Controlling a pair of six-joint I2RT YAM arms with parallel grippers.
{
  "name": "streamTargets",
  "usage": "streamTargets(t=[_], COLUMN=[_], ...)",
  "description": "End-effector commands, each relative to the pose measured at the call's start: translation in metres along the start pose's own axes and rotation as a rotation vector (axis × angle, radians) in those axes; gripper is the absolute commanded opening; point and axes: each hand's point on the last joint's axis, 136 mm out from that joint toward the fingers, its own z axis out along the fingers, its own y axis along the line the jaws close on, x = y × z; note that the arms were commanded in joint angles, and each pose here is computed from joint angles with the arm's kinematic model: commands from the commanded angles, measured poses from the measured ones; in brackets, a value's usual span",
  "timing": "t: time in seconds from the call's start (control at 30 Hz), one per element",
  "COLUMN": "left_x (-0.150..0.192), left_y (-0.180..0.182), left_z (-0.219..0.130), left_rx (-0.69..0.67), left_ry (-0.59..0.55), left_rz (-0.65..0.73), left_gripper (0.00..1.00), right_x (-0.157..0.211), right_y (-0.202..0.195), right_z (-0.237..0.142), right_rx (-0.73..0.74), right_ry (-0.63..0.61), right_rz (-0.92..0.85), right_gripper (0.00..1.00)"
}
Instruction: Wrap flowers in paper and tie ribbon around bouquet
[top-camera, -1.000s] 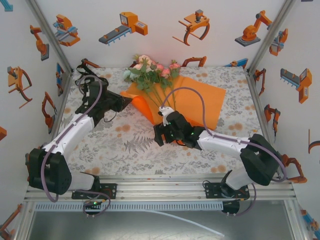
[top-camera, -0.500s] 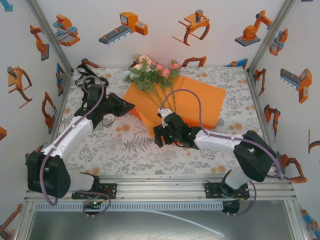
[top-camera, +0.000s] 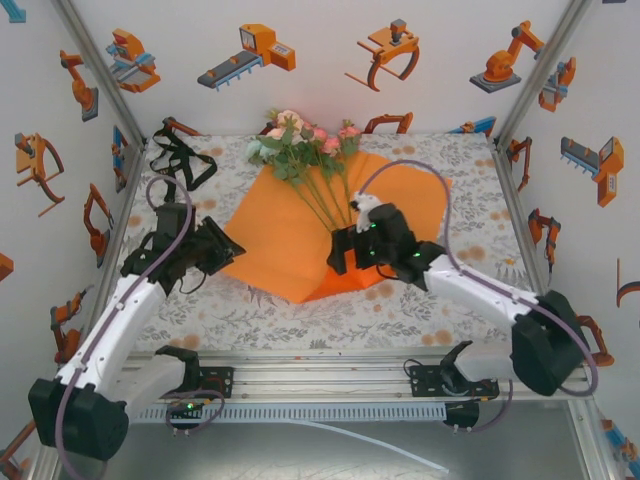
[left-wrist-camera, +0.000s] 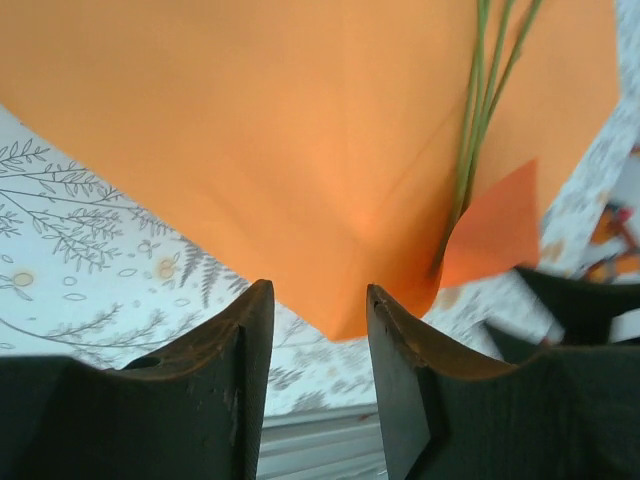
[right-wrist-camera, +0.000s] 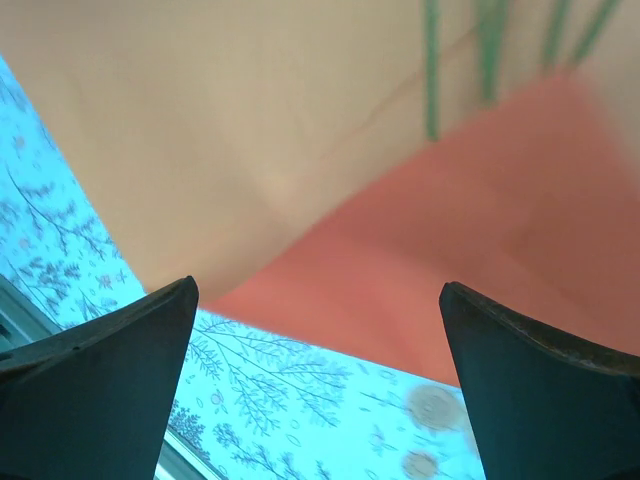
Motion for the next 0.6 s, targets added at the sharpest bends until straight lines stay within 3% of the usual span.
streamTargets(t=[0.0, 0.07, 0.13, 0.23, 0.33, 0.57], left_x=[0.035, 0.063, 0.095, 0.13, 0.164, 0.228], left_y=[-0.067, -0.102, -0.121, -0.131, -0.154, -0.178], left_z=[-0.018, -0.017, 0.002, 0.038, 0.057, 0.076], left_rx=[0.298, 0.414, 0.425, 0.362, 0.454, 0.561], left_ry=[0.078, 0.129, 0.233, 0.308, 0.404, 0.587], left_rz=[0.384, 0.525, 0.633, 0.725, 0.734, 0.764], left_gripper=[0.49, 0.55, 0.64, 0.75, 0.89, 0.93], right_x=[0.009, 0.01, 0.013, 0.016, 0.021, 0.024], right_y=[-0.041, -0.067, -0.08, -0.083, -0.087, -0.089], right_z=[-0.025, -0.034, -0.037, -0.031, -0.021, -0.009], right_rx=[0.021, 0.014, -0.051, -0.115, -0.124, -0.155], right_ry=[0.047, 0.065, 0.115, 0.177, 0.204, 0.202], right_rz=[0.056, 0.104, 0.159, 0.21, 0.206, 0.207], right_gripper=[1.0, 1.0, 1.0, 1.0, 0.99, 0.86])
